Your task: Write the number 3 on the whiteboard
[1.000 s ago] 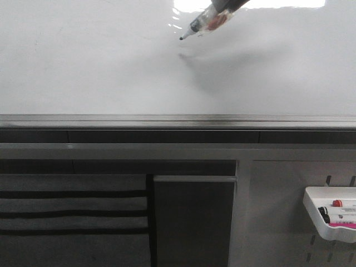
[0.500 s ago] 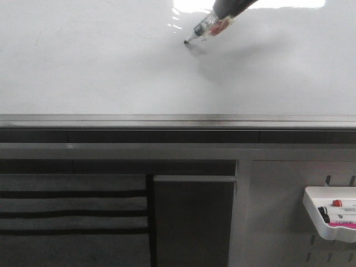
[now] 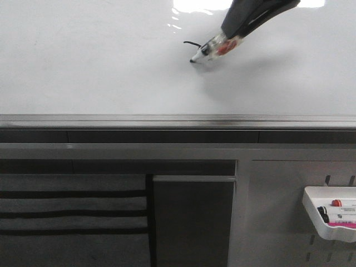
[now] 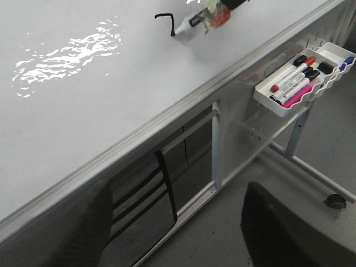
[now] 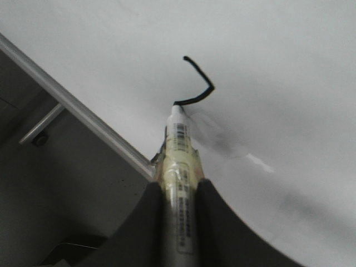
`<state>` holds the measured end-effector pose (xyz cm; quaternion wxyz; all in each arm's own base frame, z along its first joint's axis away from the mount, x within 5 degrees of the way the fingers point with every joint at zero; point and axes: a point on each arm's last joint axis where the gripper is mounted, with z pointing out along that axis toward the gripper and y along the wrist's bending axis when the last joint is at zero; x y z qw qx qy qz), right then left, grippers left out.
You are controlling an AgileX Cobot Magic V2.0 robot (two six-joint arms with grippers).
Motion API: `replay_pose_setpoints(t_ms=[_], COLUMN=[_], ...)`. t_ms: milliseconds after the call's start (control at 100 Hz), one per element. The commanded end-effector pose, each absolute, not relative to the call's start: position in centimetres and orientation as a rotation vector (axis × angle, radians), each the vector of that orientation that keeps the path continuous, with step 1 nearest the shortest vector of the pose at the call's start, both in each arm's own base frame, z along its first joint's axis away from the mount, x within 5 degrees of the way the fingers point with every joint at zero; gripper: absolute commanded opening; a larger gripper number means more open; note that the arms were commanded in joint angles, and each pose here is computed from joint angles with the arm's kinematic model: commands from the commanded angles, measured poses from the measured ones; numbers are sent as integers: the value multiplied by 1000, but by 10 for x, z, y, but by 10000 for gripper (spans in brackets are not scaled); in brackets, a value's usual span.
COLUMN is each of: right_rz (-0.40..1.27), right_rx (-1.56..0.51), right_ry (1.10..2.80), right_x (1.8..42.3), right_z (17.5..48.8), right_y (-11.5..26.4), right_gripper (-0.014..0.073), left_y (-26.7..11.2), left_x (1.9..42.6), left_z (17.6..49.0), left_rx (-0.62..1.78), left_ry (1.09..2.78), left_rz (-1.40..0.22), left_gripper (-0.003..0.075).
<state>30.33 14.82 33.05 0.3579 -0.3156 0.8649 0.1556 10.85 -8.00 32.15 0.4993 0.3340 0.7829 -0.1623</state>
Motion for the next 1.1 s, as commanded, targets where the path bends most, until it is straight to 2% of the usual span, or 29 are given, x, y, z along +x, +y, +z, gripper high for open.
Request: replay_pose_setpoints(t_ms=[0,150,260,380,470,560,700,870,1090], right_rz=[375,347,347,382,385,393,424,447,487], right_rx=[-740,-736,-750,-746,-758,-741,-777,-840,-876], right_ry=[2117,2157,2220,2202,2144,2083,2091,1985,1977], right_x=[309,304,295,292,294,298,289,249,205], right_z=[347,353,339,319,315,322,336,360,368], right_y=[148,130,125,142,159,169,168,164,144], right_gripper=[8,8,8,8,8,8,8,8,8], left_y=[-80,-80,-80,-80,-80,-80,-80,-80,-80], left_x=[112,112,112,112,112,112,112,112,112], left_z=[337,337,337,337,337,337,337,337,337], left_rx=[734,734,734,734,734,734,734,734,734], left_ry=[1824,1824,1824,1824,1824,1824,1824,1824,1824], left_rz=[-414,-414,-414,-414,-414,-414,-414,-414,-414], left_gripper=[459,459,459,459,459,459,459,459,459])
